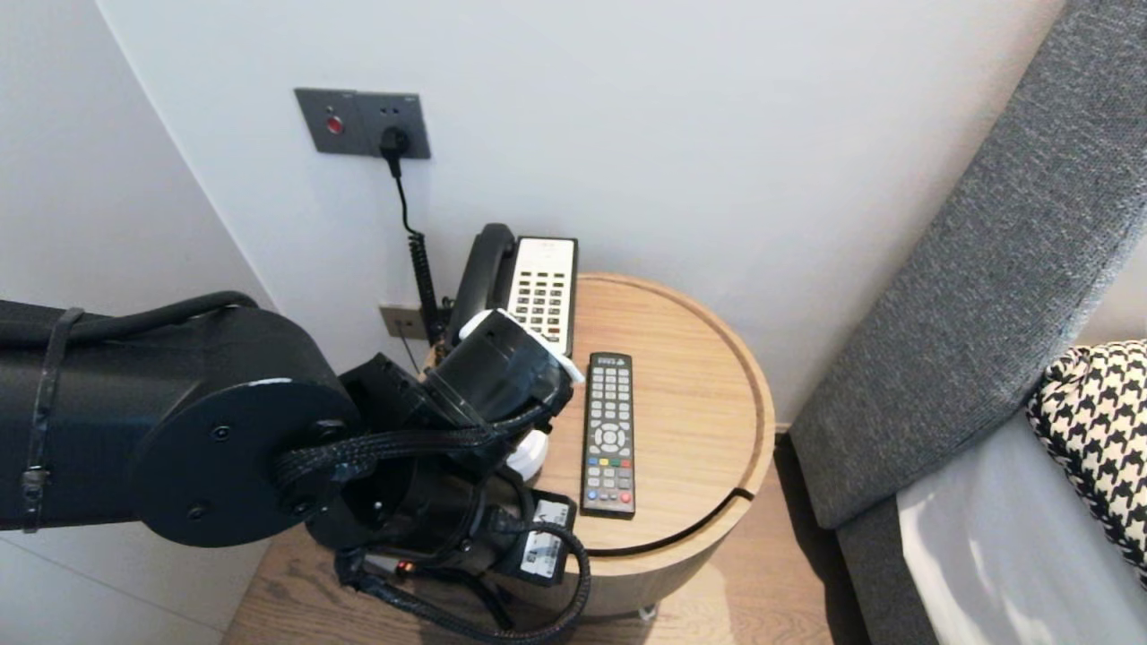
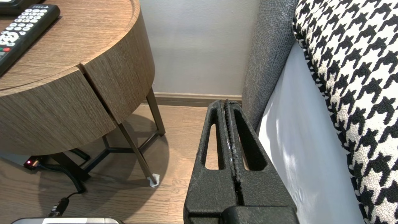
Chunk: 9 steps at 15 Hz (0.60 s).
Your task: Open the nightstand drawer
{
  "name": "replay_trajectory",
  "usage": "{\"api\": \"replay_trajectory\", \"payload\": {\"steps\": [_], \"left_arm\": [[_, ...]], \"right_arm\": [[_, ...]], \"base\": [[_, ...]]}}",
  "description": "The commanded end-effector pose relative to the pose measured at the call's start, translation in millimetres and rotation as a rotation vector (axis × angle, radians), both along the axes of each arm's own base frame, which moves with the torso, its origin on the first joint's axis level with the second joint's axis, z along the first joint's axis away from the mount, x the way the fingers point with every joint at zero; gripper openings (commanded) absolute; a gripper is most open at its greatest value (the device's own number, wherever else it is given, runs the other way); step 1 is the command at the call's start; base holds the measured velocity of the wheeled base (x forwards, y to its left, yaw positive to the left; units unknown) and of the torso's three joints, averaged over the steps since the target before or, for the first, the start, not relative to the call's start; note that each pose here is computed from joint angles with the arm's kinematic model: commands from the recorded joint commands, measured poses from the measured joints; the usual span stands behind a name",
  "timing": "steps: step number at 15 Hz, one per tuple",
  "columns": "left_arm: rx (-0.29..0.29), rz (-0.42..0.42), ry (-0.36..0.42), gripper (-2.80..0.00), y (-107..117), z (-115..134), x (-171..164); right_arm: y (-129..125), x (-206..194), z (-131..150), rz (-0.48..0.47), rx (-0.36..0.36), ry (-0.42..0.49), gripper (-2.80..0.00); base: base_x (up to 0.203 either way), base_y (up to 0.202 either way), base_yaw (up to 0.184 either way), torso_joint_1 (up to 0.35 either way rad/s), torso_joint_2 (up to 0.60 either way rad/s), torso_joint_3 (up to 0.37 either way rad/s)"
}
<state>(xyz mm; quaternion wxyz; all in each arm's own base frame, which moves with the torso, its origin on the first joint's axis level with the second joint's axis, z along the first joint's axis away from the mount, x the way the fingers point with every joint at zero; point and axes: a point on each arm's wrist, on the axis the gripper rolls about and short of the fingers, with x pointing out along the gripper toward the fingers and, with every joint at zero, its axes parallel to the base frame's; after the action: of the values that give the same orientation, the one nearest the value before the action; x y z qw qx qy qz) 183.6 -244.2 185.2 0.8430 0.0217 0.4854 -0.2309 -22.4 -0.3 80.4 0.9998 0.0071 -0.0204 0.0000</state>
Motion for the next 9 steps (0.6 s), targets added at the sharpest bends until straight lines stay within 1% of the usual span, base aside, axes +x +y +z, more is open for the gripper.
{"api": "replay_trajectory", "payload": {"steps": [1,4,9], "left_arm": [[0.025,0.010,0.006,-2.80,-4.6,-8.9,3.5],[0.007,0.010,-0.006,-2.80,-10.3,-13.4,7.7],[0.010,0.008,0.005,-2.80,-12.7,-18.9,9.9]], "right_arm": [[0.0,2.0,-6.8,0.001,0.000,0.025,-2.80],[0.0,2.0,-6.8,0.000,0.000,0.026,-2.80],[0.0,1.9,-6.8,0.001,0.000,0.025,-2.80]], "base": [[0.000,0.000,0.000,0.000,0.00,0.000],[0.000,0.000,0.000,0.000,0.00,0.000],[0.000,0.000,0.000,0.000,0.00,0.000]]}}
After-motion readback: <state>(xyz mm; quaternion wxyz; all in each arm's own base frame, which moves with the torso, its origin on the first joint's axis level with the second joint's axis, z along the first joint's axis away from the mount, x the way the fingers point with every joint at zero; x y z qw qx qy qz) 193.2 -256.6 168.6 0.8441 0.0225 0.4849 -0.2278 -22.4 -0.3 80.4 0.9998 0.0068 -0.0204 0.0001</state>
